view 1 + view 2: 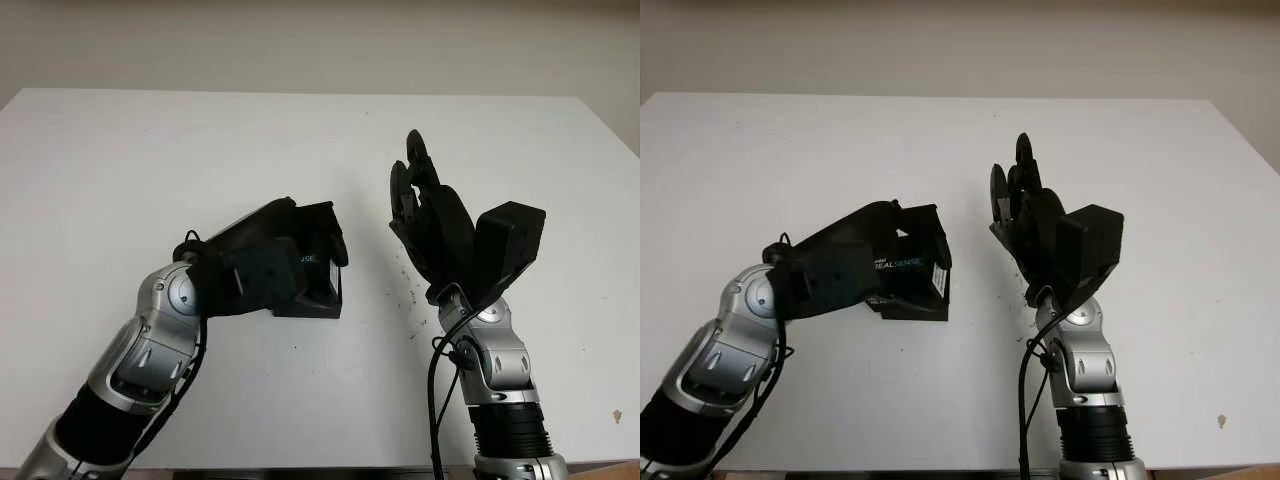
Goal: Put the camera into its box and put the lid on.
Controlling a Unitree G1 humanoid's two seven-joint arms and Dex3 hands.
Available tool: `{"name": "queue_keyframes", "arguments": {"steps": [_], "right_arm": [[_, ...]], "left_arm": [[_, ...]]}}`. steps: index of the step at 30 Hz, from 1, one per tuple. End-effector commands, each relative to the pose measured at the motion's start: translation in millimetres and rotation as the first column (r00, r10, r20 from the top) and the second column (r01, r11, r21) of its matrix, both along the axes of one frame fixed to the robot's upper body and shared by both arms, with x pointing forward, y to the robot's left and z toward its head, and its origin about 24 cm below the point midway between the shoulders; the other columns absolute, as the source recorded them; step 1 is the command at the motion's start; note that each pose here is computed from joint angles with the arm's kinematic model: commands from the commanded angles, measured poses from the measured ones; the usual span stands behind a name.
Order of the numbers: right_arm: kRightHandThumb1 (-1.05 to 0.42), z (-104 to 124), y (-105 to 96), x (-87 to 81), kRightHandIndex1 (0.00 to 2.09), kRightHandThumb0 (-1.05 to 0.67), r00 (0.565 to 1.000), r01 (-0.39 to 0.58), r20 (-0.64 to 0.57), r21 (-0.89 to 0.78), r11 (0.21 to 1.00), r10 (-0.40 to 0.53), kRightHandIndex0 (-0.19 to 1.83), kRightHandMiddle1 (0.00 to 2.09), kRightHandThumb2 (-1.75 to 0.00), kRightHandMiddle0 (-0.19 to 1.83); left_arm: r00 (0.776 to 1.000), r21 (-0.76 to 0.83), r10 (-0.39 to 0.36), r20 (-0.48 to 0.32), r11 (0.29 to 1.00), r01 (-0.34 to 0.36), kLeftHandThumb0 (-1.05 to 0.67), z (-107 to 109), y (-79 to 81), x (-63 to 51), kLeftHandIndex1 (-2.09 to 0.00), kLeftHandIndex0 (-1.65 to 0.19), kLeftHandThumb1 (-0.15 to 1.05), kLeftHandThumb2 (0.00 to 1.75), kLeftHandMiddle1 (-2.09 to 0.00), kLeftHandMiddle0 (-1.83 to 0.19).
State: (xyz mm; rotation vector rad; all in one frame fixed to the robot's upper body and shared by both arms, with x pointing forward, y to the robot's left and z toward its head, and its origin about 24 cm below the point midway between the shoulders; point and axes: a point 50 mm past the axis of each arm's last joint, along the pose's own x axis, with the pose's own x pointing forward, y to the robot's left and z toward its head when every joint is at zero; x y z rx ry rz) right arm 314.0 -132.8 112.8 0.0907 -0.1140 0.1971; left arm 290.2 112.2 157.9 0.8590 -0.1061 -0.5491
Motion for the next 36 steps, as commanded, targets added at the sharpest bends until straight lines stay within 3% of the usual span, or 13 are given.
{"name": "queue_keyframes", "arguments": {"steps": [1, 21, 22, 24, 25, 26, 28, 30, 36], "right_arm": [[-1.05, 2, 1, -1.0, 0.00, -0.66, 1.000, -0.006, 0.009, 0.003, 1.000, 0.006, -0.19, 0.00, -0.63, -0.19], [-1.05, 0, 3, -0.9, 0.01, -0.67, 1.000, -0.002, 0.008, 0.009, 1.000, 0.002, -0.19, 0.01, -0.62, -0.19], [-1.05, 0, 4, -1.1, 0.00, -0.67, 1.000, -0.006, 0.006, 0.011, 1.000, 0.006, -0.19, 0.00, -0.63, -0.19], [-1.05, 1, 4, -1.6, 0.00, -0.65, 1.000, -0.009, 0.002, 0.011, 1.000, 0.009, -0.19, 0.00, -0.64, -0.19], [-1.05, 1, 4, -1.8, 0.00, -0.65, 1.000, -0.008, 0.002, 0.010, 1.000, 0.008, -0.19, 0.00, -0.64, -0.19], [-1.05, 1, 4, -1.9, 0.00, -0.65, 1.000, -0.008, 0.002, 0.010, 1.000, 0.008, -0.19, 0.00, -0.64, -0.19], [-1.05, 0, 4, -1.6, 0.00, -0.65, 1.000, -0.006, 0.003, 0.007, 1.000, 0.006, -0.19, 0.00, -0.64, -0.19], [-1.05, 0, 4, -1.5, 0.00, -0.66, 1.000, -0.002, 0.002, 0.007, 1.000, 0.002, -0.19, 0.00, -0.64, -0.19], [-1.05, -1, 4, -1.1, 0.00, -0.66, 1.000, -0.004, -0.001, 0.013, 1.000, 0.004, -0.19, 0.00, -0.63, -0.19]], "left_arm": [[1.000, -0.009, -0.012, -0.011, 1.000, 0.012, -0.12, -3, -3.7, -0.8, -1.63, -0.22, 0.98, 0.06, -1.61, -0.28], [1.000, -0.003, 0.011, -0.025, 1.000, -0.011, -0.16, -13, -11.9, -10.3, -1.62, -0.22, 0.99, 0.05, -1.67, -0.26], [1.000, 0.026, 0.014, -0.009, 1.000, -0.014, -0.19, -14, -11.9, -12.1, -1.54, -0.10, 0.99, 0.06, -1.64, -0.21], [0.999, 0.108, 0.000, 0.037, 0.994, -0.004, -0.32, -16, -12.3, -16.5, -1.20, 0.10, 1.01, 0.06, -1.62, 0.03], [0.998, 0.165, -0.013, 0.062, 0.986, 0.003, -0.40, -17, -12.8, -18.8, -0.93, 0.13, 1.03, 0.06, -1.32, 0.11], [0.996, 0.213, -0.026, 0.085, 0.977, 0.007, -0.53, -19, -13.3, -21.2, -0.54, 0.15, 1.04, 0.13, -0.71, 0.14], [0.993, 0.278, -0.041, 0.111, 0.961, 0.008, -0.65, -22, -14.2, -26.1, -0.20, 0.17, 1.05, 0.23, -0.21, 0.17], [0.990, 0.319, -0.053, 0.129, 0.948, 0.009, -0.74, -25, -14.9, -31.0, -0.04, 0.19, 1.05, 0.40, -0.04, 0.19], [0.988, 0.367, -0.056, 0.142, 0.930, 0.000, -0.80, -34, -14.2, -38.2, 0.00, 0.19, 1.05, 0.68, 0.00, 0.19]]}}
